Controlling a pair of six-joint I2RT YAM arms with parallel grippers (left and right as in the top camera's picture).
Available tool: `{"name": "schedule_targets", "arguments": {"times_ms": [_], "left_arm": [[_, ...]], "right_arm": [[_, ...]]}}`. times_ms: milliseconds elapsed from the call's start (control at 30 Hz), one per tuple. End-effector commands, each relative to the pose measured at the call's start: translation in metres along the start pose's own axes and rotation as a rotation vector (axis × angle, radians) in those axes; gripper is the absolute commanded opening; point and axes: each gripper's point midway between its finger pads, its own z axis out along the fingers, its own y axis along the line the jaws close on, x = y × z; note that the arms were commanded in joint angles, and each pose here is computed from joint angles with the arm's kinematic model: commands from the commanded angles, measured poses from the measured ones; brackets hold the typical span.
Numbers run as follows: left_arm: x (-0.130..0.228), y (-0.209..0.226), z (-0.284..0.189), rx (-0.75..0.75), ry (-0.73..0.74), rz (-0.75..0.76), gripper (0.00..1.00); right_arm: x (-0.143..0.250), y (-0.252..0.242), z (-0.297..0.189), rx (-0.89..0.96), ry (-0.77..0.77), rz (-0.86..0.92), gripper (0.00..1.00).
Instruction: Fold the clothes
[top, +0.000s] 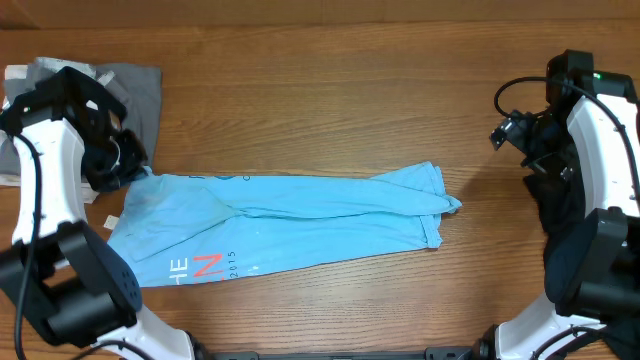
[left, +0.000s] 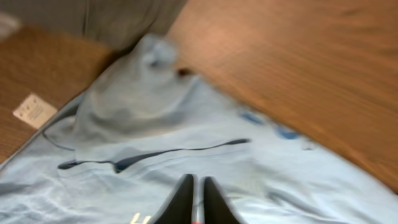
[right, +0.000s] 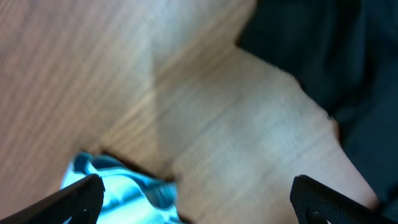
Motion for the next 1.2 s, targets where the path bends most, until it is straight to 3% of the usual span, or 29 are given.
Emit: {"name": "schedule_targets", "arguments": {"times_ms": [0, 100, 200, 300, 400, 633, 733, 967, 1167], "left_arm": [[-0.009, -0.033, -0.052, 0.064, -0.152, 0.077, 0.41], [-0.008, -0.051, -0.066, 0.083, -0.207, 0.126, 0.82], [-0.005, -0.060, -0.065, 0.089, -0.205, 0.150, 0.98], [-0.002, -0.065, -0.061, 0.090, -0.194, 0.166, 1.00], [-0.001, -0.068, -0.060, 0.091, -0.190, 0.173, 1.00], [-0.001, -0.068, -0.060, 0.091, -0.191, 0.172, 1.00], [-0.003, -0.068, -0.061, 0.093, -0.198, 0.174, 1.00], [-0.004, -0.069, -0.061, 0.093, -0.203, 0.175, 1.00], [-0.006, -0.068, -0.061, 0.088, -0.211, 0.176, 1.00]], "right_arm": [[0.006, -0.005, -0.034, -0.032, -0.055, -0.007, 1.00], [0.023, -0.013, -0.047, -0.021, -0.035, -0.029, 1.00], [0.042, -0.015, -0.050, 0.001, 0.018, -0.128, 1.00], [0.064, 0.001, -0.042, -0.053, 0.096, -0.232, 0.92], [0.087, 0.015, -0.030, -0.078, 0.155, -0.350, 0.72], [0.140, 0.023, 0.000, -0.012, 0.264, -0.485, 0.62], [0.151, 0.032, 0.006, -0.032, 0.275, -0.520, 0.47], [0.179, 0.045, 0.035, -0.042, 0.289, -0.611, 0.52], [0.179, 0.037, 0.051, -0.001, 0.271, -0.626, 0.57]]}}
